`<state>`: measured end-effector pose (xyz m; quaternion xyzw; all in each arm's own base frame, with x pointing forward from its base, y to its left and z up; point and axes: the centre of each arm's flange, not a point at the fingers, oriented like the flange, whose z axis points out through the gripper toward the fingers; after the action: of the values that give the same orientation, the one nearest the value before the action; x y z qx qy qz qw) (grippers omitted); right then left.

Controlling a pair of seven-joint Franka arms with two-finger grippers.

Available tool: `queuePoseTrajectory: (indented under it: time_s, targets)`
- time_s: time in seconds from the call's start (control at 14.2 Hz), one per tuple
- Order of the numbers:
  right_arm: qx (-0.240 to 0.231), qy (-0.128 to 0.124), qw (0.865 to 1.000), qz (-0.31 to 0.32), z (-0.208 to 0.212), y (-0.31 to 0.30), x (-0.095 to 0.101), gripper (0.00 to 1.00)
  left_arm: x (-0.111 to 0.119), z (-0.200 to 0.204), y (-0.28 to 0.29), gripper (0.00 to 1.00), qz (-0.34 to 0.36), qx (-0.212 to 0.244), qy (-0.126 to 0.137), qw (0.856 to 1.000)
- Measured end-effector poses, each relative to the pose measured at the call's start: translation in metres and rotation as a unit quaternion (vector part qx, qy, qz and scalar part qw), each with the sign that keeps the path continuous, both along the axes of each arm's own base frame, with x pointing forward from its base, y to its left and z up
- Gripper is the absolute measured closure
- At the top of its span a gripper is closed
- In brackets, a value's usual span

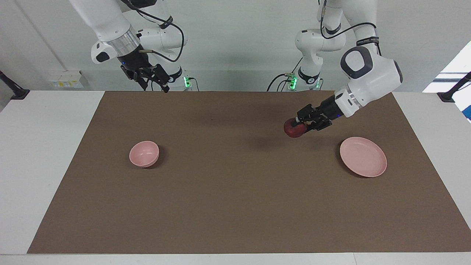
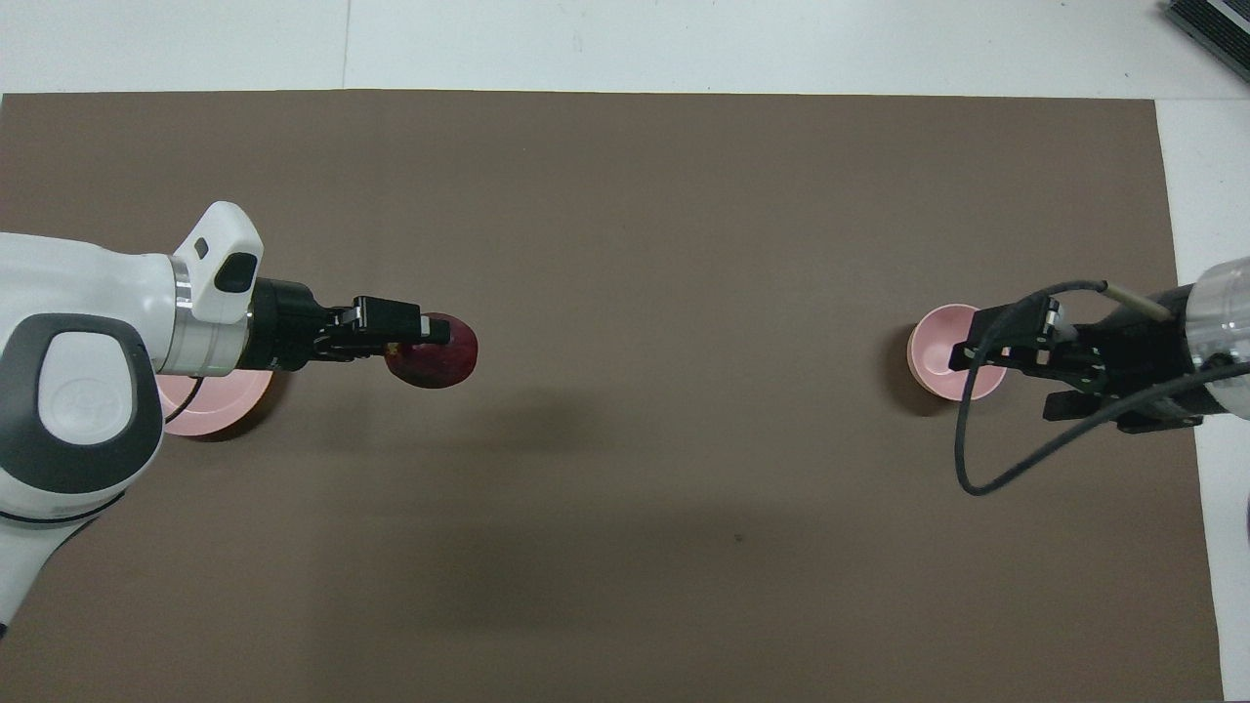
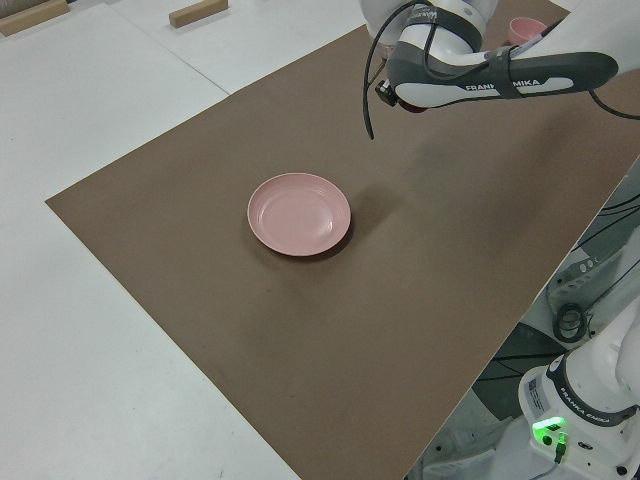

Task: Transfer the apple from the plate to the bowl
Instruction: 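Lift the apple with the left gripper while the right gripper approaches, then close the right gripper on the apple held by the left gripper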

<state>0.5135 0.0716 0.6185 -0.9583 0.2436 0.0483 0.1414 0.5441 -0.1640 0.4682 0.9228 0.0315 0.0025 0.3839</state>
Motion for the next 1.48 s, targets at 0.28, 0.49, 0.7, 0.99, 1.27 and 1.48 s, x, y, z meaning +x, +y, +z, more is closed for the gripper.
queuePoseTrajectory:
  time_s: [0.28,0.49,0.7,0.99,1.27,1.48]
  targets:
    - [0.069,0.025,0.991,-0.108,-0.01,0.024,0.012,0.0,-0.005,0.012,-0.048,0.27,0.047,-0.057,-0.004,0.997]
    - [0.121,0.049,0.974,-0.187,-0.019,0.046,0.022,0.0,-0.009,0.021,-0.07,0.27,0.082,-0.098,-0.005,0.992]
    - [0.173,0.072,0.947,-0.262,-0.027,0.069,0.035,0.0,-0.02,0.027,-0.103,0.27,0.107,-0.123,-0.017,0.986]
    - [0.203,0.093,0.928,-0.299,-0.044,0.107,0.045,0.0,-0.037,0.033,-0.14,0.27,0.132,-0.136,-0.034,0.981]
    - [0.205,0.1,0.927,-0.298,-0.065,0.149,0.048,0.0,-0.044,0.044,-0.153,0.27,0.145,-0.143,-0.051,0.978]
    - [0.203,0.099,0.928,-0.296,-0.076,0.165,0.05,0.0,-0.052,0.048,-0.166,0.27,0.147,-0.142,-0.061,0.977]
